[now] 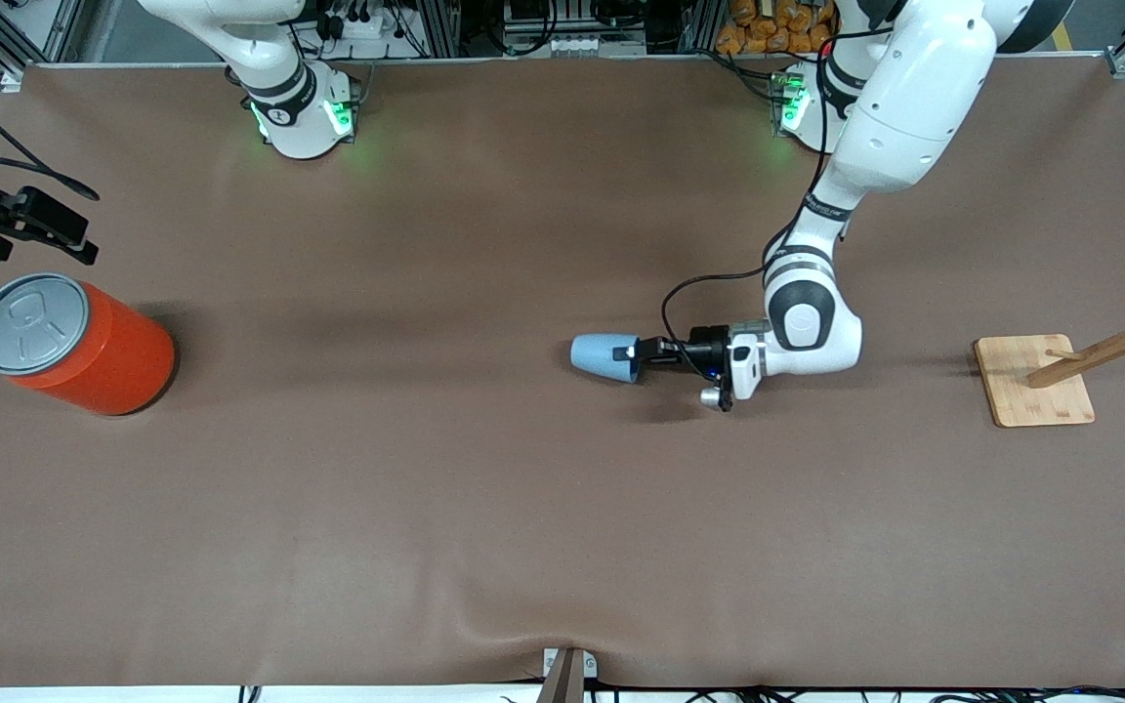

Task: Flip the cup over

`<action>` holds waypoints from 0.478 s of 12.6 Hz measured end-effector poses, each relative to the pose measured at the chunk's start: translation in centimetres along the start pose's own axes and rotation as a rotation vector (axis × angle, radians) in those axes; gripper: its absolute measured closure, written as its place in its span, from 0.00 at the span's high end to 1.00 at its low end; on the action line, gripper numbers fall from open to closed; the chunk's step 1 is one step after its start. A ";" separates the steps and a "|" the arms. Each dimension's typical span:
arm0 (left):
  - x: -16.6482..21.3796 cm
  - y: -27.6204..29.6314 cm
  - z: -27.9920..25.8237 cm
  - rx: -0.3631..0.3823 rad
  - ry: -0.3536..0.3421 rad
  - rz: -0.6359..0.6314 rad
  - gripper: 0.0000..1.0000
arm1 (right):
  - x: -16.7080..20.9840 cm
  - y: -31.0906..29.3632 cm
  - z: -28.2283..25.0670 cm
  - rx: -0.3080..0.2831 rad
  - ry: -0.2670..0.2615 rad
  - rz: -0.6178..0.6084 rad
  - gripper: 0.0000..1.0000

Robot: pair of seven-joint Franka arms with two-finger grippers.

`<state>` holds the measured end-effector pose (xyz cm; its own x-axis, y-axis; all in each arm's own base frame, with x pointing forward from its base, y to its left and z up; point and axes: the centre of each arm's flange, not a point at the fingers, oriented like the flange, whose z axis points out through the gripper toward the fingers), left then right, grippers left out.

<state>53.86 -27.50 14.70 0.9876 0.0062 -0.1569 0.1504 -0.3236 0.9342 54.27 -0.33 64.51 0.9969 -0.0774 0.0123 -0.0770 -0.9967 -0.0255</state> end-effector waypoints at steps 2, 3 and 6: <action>2.2 3.2 -3.1 0.064 0.000 0.018 0.06 | 0.0 0.0 0.0 0.000 0.000 0.000 1.00; 3.4 4.9 -5.0 0.120 -0.007 0.017 0.06 | 0.0 0.0 0.0 0.000 0.000 0.001 1.00; 6.4 9.1 -10.5 0.346 -0.020 0.038 0.06 | 0.0 0.0 0.0 0.000 -0.001 0.001 1.00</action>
<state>62.02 -20.45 25.57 0.9906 -0.0294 -0.1337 0.0862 -0.6246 0.7762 54.29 -0.37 64.48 0.9969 -0.0780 0.0118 -0.0777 -0.9966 -0.0257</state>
